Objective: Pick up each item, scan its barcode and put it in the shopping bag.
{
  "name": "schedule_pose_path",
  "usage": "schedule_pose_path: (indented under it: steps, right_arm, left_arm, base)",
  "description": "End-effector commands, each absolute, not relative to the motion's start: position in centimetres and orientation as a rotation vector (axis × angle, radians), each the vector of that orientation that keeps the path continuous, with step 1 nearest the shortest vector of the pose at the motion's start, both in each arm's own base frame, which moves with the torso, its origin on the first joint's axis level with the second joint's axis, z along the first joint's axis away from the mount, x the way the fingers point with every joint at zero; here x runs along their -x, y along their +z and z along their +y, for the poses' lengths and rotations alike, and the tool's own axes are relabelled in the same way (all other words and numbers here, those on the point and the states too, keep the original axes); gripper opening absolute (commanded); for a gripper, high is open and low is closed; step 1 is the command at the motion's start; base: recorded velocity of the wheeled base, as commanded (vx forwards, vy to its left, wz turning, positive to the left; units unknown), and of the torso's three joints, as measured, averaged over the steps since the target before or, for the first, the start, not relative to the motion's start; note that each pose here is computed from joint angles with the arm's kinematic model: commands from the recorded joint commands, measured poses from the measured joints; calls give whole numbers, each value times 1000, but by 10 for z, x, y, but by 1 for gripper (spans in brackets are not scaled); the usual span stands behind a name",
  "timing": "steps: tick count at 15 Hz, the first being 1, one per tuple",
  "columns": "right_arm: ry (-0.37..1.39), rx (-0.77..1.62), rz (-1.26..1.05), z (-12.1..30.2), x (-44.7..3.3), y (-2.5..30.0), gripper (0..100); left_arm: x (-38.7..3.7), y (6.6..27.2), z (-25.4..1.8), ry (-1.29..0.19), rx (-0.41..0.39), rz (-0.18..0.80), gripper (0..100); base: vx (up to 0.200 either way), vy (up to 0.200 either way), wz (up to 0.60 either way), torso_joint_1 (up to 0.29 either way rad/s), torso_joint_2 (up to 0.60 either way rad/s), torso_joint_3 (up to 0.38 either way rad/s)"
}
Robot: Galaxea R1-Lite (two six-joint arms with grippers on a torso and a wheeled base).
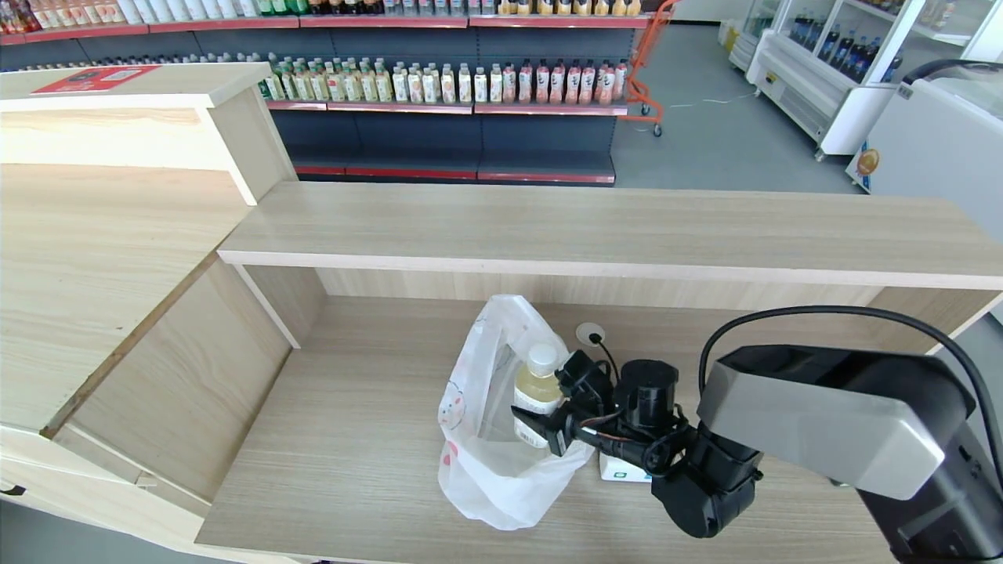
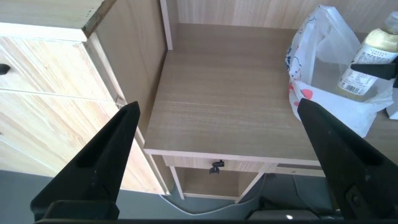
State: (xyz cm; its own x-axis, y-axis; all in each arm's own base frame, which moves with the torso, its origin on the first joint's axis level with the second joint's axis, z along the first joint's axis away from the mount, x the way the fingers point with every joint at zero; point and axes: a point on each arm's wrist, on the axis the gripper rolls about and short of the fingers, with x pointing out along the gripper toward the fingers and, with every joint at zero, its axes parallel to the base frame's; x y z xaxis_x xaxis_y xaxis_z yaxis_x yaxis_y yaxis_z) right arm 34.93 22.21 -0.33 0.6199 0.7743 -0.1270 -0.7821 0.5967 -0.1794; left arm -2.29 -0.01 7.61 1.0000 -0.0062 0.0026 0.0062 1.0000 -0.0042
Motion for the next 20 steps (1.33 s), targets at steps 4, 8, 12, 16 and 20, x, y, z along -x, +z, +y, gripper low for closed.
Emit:
schedule_pose_path:
  steps: [4,8,12,16,20]
  right_arm:
    - [908,241,22,221,-348,-14,100]
    - [898,86,50,218,-346,12,100]
    - [874,-128,248,194,-305,42,100]
    - [800,-215,320,162,-290,57,100]
    - [717,-224,363,119,-251,87,100]
  left_arm:
    - [23,76,0,-6,5,-3,100]
    - [23,76,0,-6,5,-3,100]
    - [23,76,0,-6,5,-3,100]
    - [23,76,0,-6,5,-3,100]
    - [23,76,0,-6,5,-3,100]
  base:
    - [0,0,0,0,0,0]
    - [0,0,0,0,0,0]
    - [0,0,0,0,0,0]
    - [0,0,0,0,0,0]
    - [0,0,0,0,0,0]
